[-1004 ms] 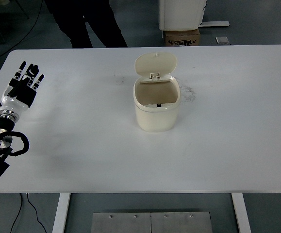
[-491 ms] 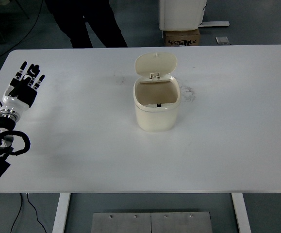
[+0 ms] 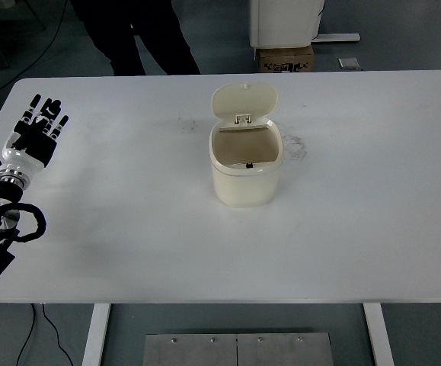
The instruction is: Close trash bin
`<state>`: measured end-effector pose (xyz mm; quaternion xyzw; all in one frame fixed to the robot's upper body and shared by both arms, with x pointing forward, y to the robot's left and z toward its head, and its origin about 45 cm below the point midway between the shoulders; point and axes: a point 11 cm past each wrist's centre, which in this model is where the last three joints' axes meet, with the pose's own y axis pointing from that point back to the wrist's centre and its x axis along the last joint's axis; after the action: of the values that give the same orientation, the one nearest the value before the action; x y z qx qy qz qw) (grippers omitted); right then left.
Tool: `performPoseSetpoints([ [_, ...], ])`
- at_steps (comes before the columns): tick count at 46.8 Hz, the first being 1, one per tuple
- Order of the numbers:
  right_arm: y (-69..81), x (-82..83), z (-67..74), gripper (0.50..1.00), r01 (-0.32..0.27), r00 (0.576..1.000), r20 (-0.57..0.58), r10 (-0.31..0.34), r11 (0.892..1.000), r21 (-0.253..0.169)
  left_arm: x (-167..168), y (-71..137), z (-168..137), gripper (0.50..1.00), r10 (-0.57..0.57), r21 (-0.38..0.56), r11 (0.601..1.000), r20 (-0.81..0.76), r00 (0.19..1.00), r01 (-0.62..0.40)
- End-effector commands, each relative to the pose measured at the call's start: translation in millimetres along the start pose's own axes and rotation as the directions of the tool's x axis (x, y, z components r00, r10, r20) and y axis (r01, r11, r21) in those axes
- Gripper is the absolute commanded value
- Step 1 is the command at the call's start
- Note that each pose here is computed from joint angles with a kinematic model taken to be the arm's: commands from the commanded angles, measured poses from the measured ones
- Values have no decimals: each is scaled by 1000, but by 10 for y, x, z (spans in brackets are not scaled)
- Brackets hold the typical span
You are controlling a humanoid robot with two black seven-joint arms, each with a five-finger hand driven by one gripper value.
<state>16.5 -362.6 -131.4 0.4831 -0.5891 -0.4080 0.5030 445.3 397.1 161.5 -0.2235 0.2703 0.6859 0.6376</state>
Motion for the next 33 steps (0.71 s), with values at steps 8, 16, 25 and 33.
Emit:
performPoseSetpoints([
  [8, 0, 1, 0, 991, -1, 1000, 1, 1, 1000, 0, -39, -27, 36, 1000, -9, -5, 1000, 3, 1000, 9],
  [16, 0, 1, 0, 991, -1, 1000, 1, 1, 1000, 0, -240, -146, 151, 1000, -48, -9, 999, 27, 998, 48],
  [25, 0, 1, 0, 991, -1, 1000, -1, 1, 1000, 0, -675, -300, 289, 1000, -157, 49, 987, 205, 966, 151],
  [33, 0, 1, 0, 991, -1, 1000, -1, 1, 1000, 0, -1121, -382, 315, 1000, -275, 138, 961, 362, 890, 241],
])
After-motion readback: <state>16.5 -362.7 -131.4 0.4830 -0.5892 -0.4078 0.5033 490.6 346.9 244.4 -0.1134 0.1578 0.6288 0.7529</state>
